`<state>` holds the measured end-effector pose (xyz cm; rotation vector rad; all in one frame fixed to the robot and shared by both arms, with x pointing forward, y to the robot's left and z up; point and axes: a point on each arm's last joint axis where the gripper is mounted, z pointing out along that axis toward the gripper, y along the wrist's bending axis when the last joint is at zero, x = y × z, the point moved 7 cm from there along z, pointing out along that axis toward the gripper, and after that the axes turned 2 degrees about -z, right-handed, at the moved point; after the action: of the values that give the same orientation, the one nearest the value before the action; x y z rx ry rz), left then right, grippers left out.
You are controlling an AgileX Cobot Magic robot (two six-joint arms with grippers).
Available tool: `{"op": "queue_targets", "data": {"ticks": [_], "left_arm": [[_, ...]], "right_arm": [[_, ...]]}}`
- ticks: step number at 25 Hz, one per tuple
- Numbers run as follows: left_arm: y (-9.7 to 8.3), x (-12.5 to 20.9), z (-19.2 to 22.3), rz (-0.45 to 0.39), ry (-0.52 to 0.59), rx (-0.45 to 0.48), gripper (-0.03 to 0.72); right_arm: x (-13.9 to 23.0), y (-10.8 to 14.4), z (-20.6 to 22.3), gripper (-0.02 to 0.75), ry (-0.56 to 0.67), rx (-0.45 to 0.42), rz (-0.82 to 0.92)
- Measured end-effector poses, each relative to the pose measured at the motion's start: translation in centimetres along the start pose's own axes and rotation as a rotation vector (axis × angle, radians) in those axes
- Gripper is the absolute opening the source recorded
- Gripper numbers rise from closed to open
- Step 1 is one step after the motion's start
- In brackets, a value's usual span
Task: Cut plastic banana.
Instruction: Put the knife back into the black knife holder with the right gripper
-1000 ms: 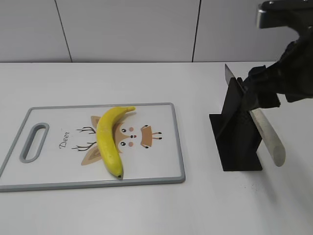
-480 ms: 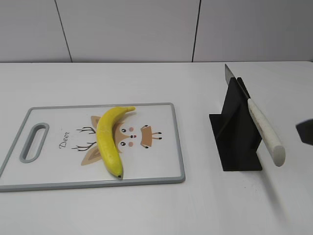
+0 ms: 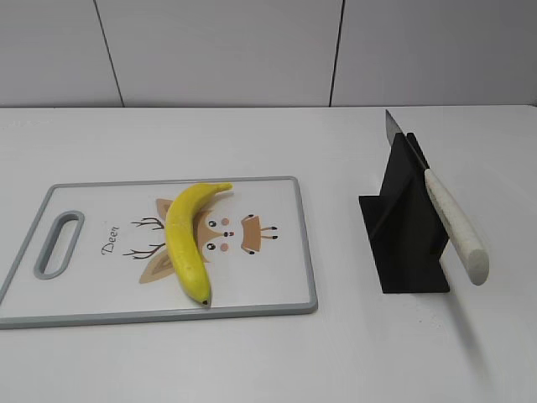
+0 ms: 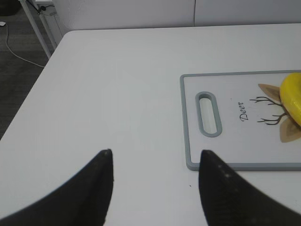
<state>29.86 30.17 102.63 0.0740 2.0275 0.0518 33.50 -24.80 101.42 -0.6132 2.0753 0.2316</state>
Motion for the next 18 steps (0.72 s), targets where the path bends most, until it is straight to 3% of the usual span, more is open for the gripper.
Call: {"op": "queue_targets", "data": {"ticks": [6,13,18], "left_arm": [[0.0,0.0,0.0,0.000,-0.001,0.000,0.552],[0.0,0.0,0.0,0.000,-0.001,0.000,0.552],[-0.1,0.0,0.0,-0.003,-0.001,0.005,0.552]], "right_arm": [[2.3,0.2,-1.0,0.587,-0.023,0.001,0.003],[2.3,0.1,-2.7,0.587,-0.143,0.009,0.006],[2.4,0.2,-2.9,0.587,-0.157,0.008,0.009]]}}
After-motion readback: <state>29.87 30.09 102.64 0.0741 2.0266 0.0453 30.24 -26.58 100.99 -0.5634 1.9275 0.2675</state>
